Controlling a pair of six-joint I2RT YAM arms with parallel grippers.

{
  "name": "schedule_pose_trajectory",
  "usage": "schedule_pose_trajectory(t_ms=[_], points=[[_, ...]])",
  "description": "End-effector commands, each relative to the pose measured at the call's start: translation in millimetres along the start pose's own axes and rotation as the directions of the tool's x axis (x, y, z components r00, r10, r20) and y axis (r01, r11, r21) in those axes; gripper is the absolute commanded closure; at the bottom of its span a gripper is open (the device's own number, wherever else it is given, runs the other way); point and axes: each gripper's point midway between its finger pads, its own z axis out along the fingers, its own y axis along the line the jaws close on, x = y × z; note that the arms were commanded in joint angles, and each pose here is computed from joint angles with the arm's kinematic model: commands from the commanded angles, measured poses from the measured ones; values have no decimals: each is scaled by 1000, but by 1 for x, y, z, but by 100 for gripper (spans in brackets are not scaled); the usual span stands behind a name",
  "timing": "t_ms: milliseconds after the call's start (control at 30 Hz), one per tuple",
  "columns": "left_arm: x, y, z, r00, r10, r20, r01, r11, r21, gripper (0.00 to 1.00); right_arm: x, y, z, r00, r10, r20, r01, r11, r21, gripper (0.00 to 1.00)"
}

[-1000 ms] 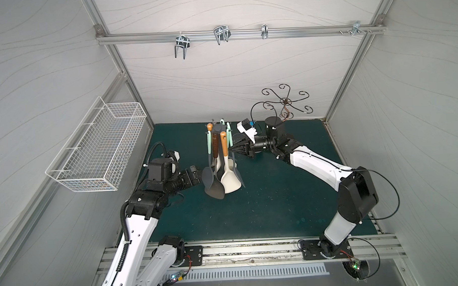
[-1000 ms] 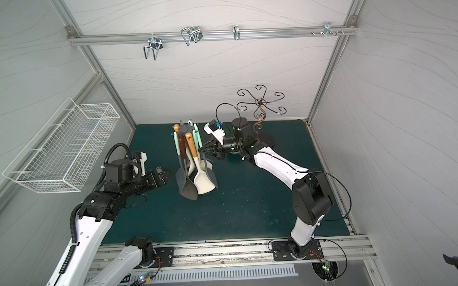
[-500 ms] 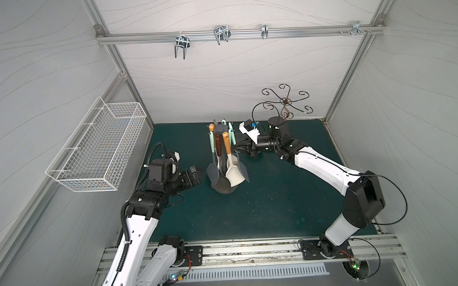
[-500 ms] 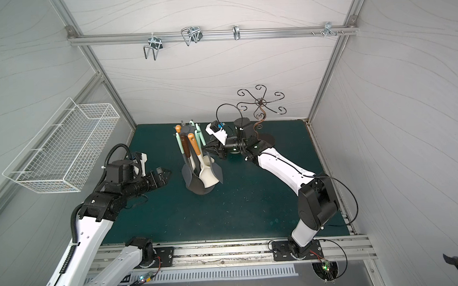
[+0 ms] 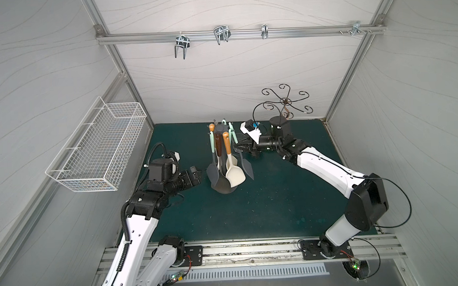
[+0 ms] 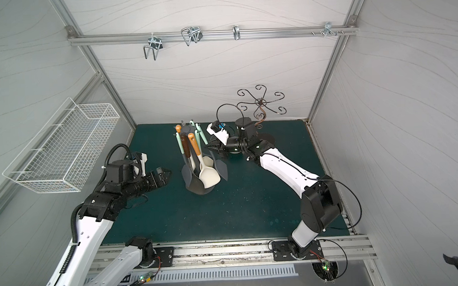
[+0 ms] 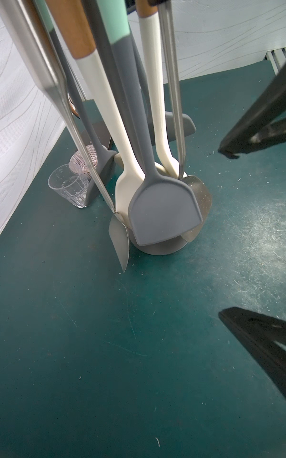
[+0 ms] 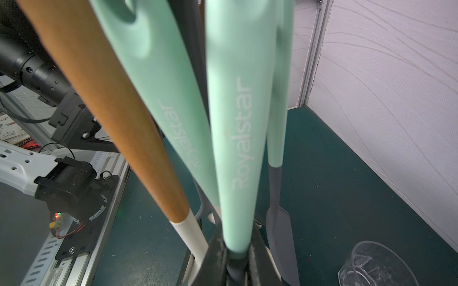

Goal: Take the spatula off the kitchen utensil rack
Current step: Take off the spatula from the rack, then place the spatula at the center of the board.

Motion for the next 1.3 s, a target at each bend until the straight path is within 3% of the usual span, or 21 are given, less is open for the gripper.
schedule_pose_trajectory(t_ms=[0,500,800,1067,1267], points=[[-8,-3,-1,999,20,34,-21,1000,9,1,-27,-1,-22,997,-57,54,54,997,47,100],[-7,-3,-1,999,21,33,-21,1000,10,1,-36,-8,-43,997,-57,58,52,995,88,100],[-6,8,-6,998,17,53,-14,999,-44,2,-20,-25,-76,996,57,-65,-32,943,330,100],[0,17,-12,997,11,70,-5,997,-79,1,33,-31,-132,941,251,-225,-70,798,599,100],[4,20,-15,996,15,83,-8,996,-87,0,72,-31,-194,871,443,-214,-137,637,758,100]])
